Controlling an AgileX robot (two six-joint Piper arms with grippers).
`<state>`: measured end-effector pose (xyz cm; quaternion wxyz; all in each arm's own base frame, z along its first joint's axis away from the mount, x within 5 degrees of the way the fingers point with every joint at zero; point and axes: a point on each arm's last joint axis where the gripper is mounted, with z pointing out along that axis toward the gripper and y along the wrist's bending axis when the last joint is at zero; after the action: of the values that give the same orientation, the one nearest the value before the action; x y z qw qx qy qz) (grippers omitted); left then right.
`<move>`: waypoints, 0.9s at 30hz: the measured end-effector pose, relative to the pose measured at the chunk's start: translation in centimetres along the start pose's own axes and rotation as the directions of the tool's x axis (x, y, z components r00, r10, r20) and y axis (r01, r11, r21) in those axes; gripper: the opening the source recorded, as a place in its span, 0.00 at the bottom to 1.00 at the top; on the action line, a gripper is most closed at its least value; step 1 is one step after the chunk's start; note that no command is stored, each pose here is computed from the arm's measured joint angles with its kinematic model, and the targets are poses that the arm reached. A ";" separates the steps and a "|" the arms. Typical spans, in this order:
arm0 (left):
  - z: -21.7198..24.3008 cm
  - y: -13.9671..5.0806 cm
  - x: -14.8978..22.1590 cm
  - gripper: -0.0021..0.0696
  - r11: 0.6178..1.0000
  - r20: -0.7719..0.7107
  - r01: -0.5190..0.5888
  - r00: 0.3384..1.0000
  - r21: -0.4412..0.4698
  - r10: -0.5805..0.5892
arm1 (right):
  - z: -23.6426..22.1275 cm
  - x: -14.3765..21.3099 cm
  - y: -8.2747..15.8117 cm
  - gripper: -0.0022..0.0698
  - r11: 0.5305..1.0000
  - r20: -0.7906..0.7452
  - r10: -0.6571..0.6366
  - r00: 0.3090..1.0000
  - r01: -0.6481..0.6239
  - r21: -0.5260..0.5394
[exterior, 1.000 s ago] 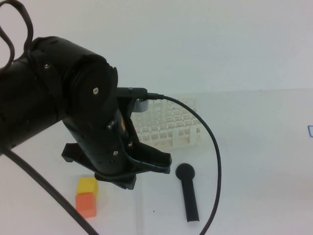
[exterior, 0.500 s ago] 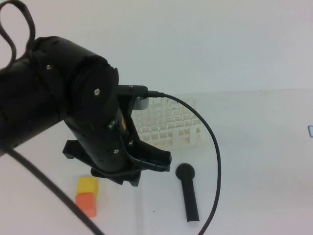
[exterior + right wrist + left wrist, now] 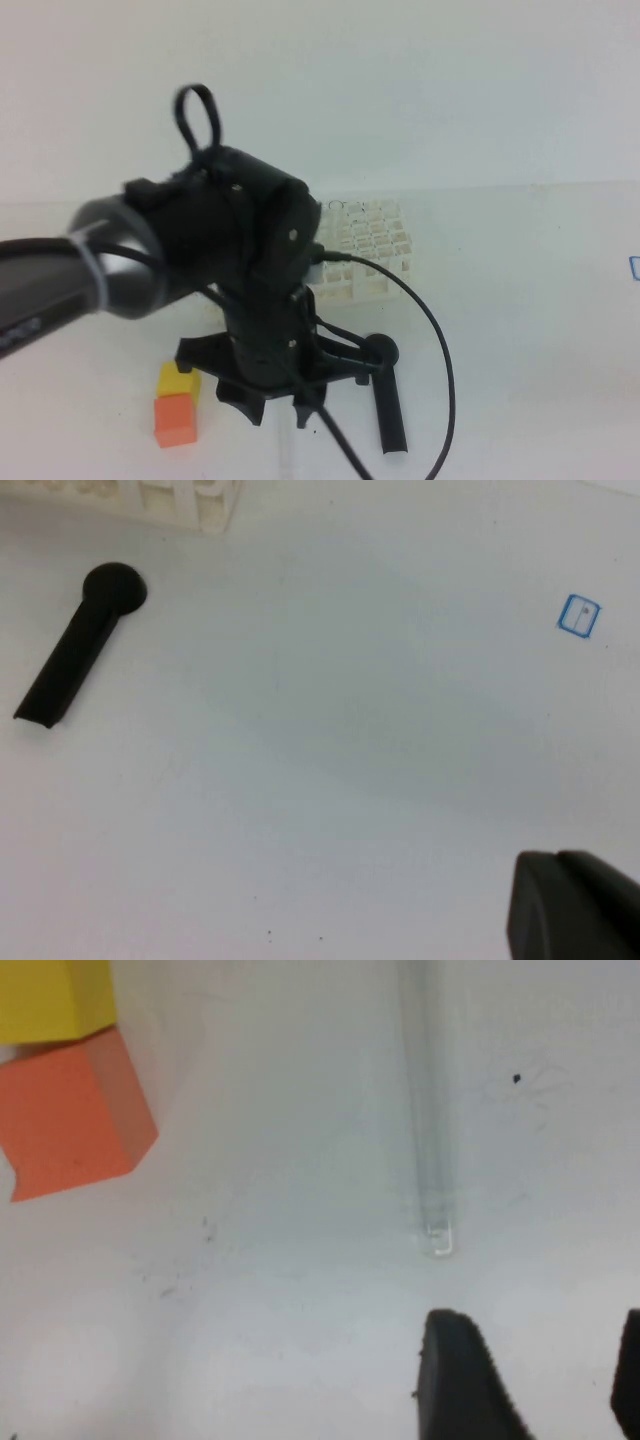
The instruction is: Place the test tubes
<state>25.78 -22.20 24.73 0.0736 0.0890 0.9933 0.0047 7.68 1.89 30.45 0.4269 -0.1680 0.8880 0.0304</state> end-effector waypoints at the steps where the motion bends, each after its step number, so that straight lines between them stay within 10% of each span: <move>1: 0.7 -0.2 -0.3 0.58 1.000 0.003 -0.003 1.000 -0.005 0.003 | 0.0 0.0 0.0 0.03 1.000 0.000 0.000 1.000 0.000 0.000; 27: 8.3 -0.2 -2.5 0.38 0.997 -0.079 0.075 0.994 -0.016 -0.076 | 0.0 -0.4 0.3 0.03 0.999 0.048 -0.004 0.999 0.006 -0.031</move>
<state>29.44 -22.89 16.87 0.0347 0.0505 0.9980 0.0121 7.83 2.30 30.77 0.4456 -0.1760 0.8765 0.0474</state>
